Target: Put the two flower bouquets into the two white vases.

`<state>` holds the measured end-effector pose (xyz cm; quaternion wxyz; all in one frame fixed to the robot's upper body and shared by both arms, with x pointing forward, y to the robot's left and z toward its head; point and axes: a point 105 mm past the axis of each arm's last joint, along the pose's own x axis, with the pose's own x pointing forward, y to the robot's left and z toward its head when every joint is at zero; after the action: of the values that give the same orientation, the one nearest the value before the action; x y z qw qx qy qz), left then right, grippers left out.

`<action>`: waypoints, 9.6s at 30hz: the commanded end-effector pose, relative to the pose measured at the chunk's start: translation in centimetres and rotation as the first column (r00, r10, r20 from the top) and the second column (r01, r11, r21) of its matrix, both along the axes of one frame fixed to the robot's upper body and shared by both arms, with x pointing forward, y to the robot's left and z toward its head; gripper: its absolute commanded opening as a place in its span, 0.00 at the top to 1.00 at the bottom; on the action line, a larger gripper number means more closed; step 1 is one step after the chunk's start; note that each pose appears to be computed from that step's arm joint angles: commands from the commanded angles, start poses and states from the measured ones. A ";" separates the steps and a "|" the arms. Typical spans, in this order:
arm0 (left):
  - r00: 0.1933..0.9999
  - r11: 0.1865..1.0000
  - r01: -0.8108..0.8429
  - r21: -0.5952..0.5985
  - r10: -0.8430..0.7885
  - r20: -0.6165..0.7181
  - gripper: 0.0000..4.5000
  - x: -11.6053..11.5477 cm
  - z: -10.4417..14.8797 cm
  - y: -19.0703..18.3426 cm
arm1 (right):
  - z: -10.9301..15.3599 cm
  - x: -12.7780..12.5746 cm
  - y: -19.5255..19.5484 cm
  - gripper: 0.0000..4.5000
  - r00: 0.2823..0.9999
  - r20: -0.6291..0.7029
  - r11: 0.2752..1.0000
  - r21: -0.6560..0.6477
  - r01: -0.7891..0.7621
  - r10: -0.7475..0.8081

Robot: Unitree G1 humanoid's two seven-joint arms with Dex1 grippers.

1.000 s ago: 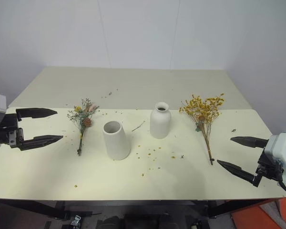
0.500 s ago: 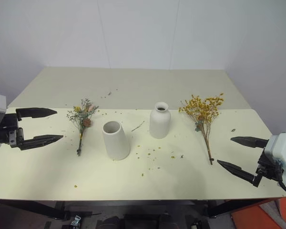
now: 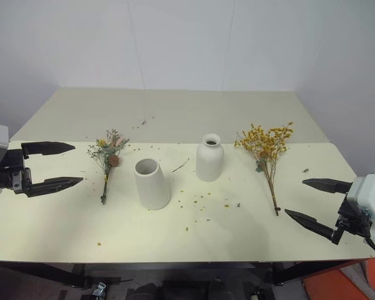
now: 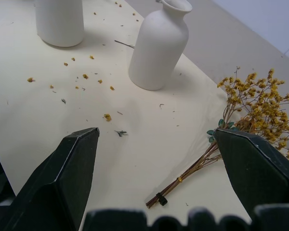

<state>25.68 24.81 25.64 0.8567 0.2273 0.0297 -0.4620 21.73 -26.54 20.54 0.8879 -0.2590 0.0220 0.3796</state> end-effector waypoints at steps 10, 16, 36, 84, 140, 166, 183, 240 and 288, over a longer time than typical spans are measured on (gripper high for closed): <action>0.999 1.000 0.010 0.014 -0.011 0.052 0.00 -0.3 1.0 -0.3 | 1.2 -0.1 -0.1 0.01 0.998 0.060 0.999 -0.032 0.006 -0.004; 0.999 1.000 0.016 0.014 -0.017 0.052 0.00 -0.2 1.0 -0.4 | 1.1 -0.1 -0.1 0.01 0.998 0.062 0.999 -0.031 0.007 -0.005; 0.996 0.998 0.057 -0.014 -0.056 0.067 0.00 0.1 1.6 -1.0 | 0.9 -0.5 -0.2 0.01 0.998 0.061 0.999 -0.035 0.027 -0.025; 0.995 0.993 0.098 0.061 -0.099 0.017 0.00 1.1 2.4 -0.6 | 0.5 -1.1 -0.3 0.01 0.994 0.084 0.997 -0.032 0.071 -0.068; 0.675 0.636 0.725 0.263 -0.733 -0.087 0.00 7.9 3.0 -25.8 | -2.9 13.8 -1.6 0.01 0.744 -0.277 0.774 0.001 0.633 -0.608; 0.671 0.625 0.734 0.264 -0.728 -0.140 0.00 7.7 0.0 -28.4 | -6.8 17.0 -1.2 0.49 0.670 -0.463 0.770 -0.043 0.637 -0.580; 0.751 0.748 0.658 0.082 -0.661 0.003 0.00 8.8 3.9 -27.4 | -0.8 16.7 -3.0 1.00 0.658 -0.047 0.645 0.158 0.748 -0.752; 0.965 0.965 0.255 0.056 -0.258 0.044 0.00 11.8 4.3 -11.6 | 9.2 17.9 18.3 1.00 0.915 0.290 0.574 0.814 -0.082 -0.280; 0.973 0.973 0.232 0.011 -0.232 0.012 0.00 11.6 2.2 -11.4 | 6.6 14.9 17.8 0.01 0.918 0.348 0.917 0.398 0.038 -0.190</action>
<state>37.67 13.16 26.54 0.7919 0.2367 0.0254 -0.5623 37.64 -8.94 25.01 0.9405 -0.1247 -0.1799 0.2601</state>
